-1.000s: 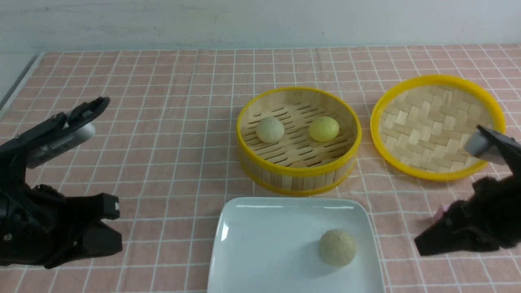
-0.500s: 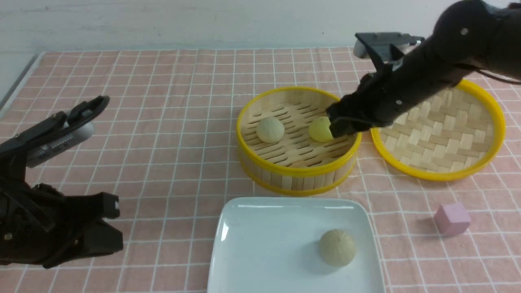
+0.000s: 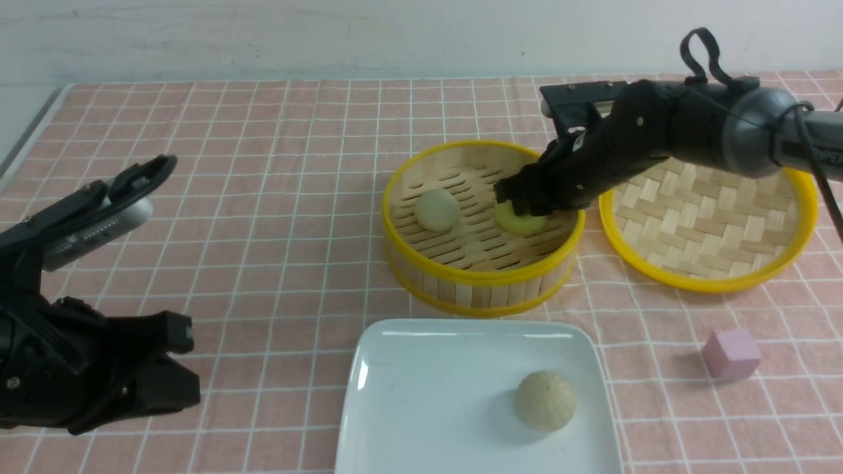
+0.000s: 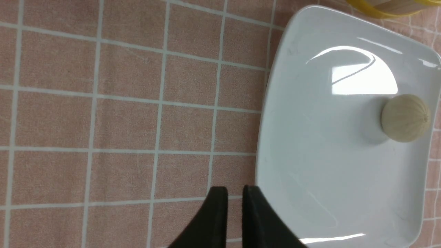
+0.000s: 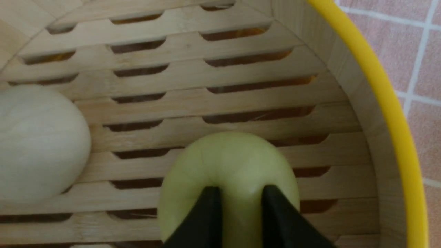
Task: Put the steamed buns into the plate on the pink tablecloth.
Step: 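Reach toward a bun in the bamboo steamer with the right gripper, then move the steamed bun from the bamboo steamer onto the white plate with the right gripper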
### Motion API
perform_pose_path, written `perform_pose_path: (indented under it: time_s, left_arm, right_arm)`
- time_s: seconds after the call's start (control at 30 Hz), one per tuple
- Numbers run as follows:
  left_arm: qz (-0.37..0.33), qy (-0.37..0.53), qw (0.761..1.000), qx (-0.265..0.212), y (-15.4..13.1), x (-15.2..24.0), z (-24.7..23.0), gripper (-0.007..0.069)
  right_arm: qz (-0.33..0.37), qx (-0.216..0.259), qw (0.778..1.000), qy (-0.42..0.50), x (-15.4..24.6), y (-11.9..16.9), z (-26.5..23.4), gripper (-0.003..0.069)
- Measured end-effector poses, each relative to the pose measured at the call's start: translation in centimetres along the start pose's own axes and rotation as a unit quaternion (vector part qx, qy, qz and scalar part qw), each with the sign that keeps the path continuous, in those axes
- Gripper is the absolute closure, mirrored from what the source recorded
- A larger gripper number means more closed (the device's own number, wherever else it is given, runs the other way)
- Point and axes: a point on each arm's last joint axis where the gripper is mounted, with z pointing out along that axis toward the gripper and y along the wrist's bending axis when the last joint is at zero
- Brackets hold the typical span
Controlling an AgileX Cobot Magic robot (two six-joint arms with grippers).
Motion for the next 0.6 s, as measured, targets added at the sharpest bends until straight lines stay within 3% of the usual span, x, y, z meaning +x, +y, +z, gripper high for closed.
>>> perform_pose_path:
  time_s: [0.07, 0.1, 0.17, 0.27, 0.37, 0.43, 0.47, 0.6]
  left_arm:
    - [0.0, 0.0, 1.0, 0.0, 0.0, 0.0, 0.0, 0.0529]
    - [0.0, 0.0, 1.0, 0.0, 0.0, 0.0, 0.0, 0.0529]
    - [0.0, 0.0, 1.0, 0.0, 0.0, 0.0, 0.0, 0.0527]
    - [-0.002, 0.007, 1.0, 0.0, 0.0, 0.1, 0.0, 0.0519]
    - [-0.002, 0.014, 1.0, 0.001, 0.0, 0.3, 0.0, 0.0517]
    - [-0.001, 0.017, 1.0, 0.0, 0.0, 0.3, 0.0, 0.0515]
    - [-0.001, 0.017, 1.0, 0.0, 0.0, 0.3, 0.0, 0.0514]
    - [-0.001, 0.017, 1.0, -0.001, 0.0, 0.3, 0.0, 0.0509]
  right_arm:
    - [0.004, -0.005, 1.0, 0.0, -0.3, 0.3, -0.8, 0.0632]
    - [0.003, -0.008, 1.0, 0.002, -0.5, 0.5, -1.6, 0.0644]
    - [0.001, -0.012, 1.0, 0.003, -0.8, 0.9, -2.9, 0.0647]
    - [-0.016, -0.034, 0.999, -0.009, -2.1, 2.7, -10.7, 0.0647]
    - [-0.03, -0.047, 0.998, -0.015, -1.6, 3.9, -14.8, 0.0647]
    - [-0.051, -0.066, 0.997, -0.007, 1.3, 5.6, -19.1, 0.0647]
    - [-0.052, -0.068, 0.996, -0.013, 1.6, 5.7, -19.8, 0.0647]
    - [-0.059, -0.109, 0.991, 0.044, 9.1, 7.4, -20.8, 0.0647]
